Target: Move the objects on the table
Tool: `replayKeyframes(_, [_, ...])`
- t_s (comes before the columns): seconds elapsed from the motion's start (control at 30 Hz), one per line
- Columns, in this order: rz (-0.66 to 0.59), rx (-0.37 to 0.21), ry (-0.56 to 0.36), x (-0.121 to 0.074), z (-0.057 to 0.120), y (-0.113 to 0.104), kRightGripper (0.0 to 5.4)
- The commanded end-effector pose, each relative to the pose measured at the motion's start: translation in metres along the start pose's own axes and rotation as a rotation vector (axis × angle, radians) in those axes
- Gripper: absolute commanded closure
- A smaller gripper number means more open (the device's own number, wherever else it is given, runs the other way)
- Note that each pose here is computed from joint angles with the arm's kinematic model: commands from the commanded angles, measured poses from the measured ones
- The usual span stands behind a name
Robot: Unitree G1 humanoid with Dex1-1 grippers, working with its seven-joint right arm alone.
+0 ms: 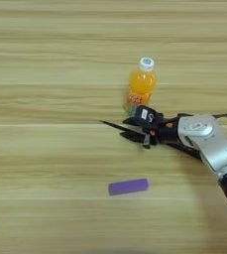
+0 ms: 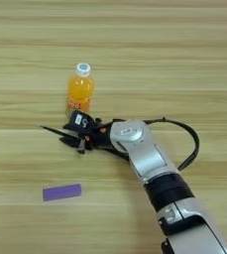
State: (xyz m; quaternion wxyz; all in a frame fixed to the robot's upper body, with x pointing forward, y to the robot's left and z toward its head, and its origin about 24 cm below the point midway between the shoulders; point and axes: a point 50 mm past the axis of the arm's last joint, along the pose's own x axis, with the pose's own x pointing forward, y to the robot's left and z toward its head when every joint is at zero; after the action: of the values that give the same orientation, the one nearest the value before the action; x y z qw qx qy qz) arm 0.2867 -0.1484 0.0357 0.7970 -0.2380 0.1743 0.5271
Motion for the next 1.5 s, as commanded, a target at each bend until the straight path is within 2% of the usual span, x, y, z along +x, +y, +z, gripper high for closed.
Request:
replayKeyframes(0.03, [-0.022,-0.045,-0.043,-0.016,0.016,-0.012,2.95])
replayKeyframes(0.47, [0.014,-0.034,-0.113,-0.031,0.026,-0.012,1.62])
replayKeyframes(0.83, [0.081,-0.094,-0.243,-0.053,0.048,-0.003,0.51])
replayKeyframes(0.97, [0.109,-0.098,-0.285,-0.060,0.053,0.000,0.16])
replayKeyframes(1.23, [0.169,-0.081,-0.384,-0.075,0.064,0.004,0.04])
replayKeyframes(1.5, [0.265,-0.041,-0.366,-0.070,0.060,0.010,0.04])
